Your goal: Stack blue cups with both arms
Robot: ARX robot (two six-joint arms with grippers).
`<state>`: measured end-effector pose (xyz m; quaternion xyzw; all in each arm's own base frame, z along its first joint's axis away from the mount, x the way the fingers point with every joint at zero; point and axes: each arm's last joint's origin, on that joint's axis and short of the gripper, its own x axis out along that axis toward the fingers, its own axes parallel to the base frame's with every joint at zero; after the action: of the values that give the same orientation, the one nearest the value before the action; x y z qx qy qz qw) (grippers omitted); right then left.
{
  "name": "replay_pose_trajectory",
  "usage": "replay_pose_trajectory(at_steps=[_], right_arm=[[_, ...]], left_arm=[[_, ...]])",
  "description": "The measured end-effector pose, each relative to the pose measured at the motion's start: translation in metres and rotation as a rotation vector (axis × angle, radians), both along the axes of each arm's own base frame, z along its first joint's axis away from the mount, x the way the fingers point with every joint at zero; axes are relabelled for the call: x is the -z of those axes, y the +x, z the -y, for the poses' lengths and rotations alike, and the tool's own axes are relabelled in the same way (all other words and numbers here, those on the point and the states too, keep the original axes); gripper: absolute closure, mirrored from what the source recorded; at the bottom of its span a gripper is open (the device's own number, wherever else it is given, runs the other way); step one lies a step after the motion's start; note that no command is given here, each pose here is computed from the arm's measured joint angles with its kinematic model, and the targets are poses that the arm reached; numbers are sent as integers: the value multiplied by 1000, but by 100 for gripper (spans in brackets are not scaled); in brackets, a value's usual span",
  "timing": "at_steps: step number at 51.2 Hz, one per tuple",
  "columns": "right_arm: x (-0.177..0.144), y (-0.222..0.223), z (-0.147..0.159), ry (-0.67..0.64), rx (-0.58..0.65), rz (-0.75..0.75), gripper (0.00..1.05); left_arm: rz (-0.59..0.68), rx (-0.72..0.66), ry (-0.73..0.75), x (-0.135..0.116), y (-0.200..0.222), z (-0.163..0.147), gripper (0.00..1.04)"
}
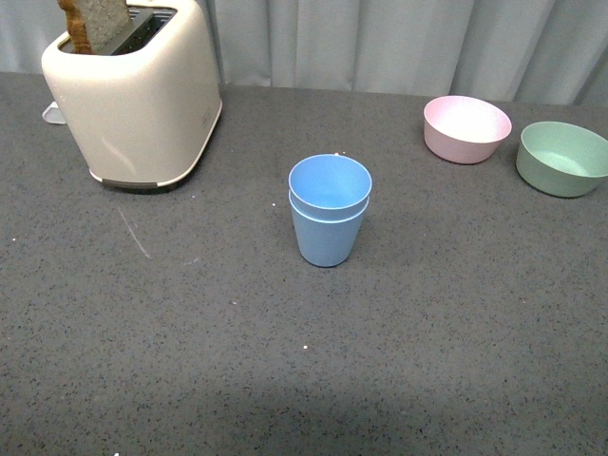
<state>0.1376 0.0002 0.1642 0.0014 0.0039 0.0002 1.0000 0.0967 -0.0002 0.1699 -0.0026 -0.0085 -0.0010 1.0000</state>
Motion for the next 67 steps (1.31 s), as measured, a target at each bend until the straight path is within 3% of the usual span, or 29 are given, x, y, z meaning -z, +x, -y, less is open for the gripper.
replay_pose_trajectory(at_steps=[67], right_arm=[[-1, -40, 0, 0, -3, 11, 104]], left_arm=[[0, 0, 0, 0, 0, 0, 7]])
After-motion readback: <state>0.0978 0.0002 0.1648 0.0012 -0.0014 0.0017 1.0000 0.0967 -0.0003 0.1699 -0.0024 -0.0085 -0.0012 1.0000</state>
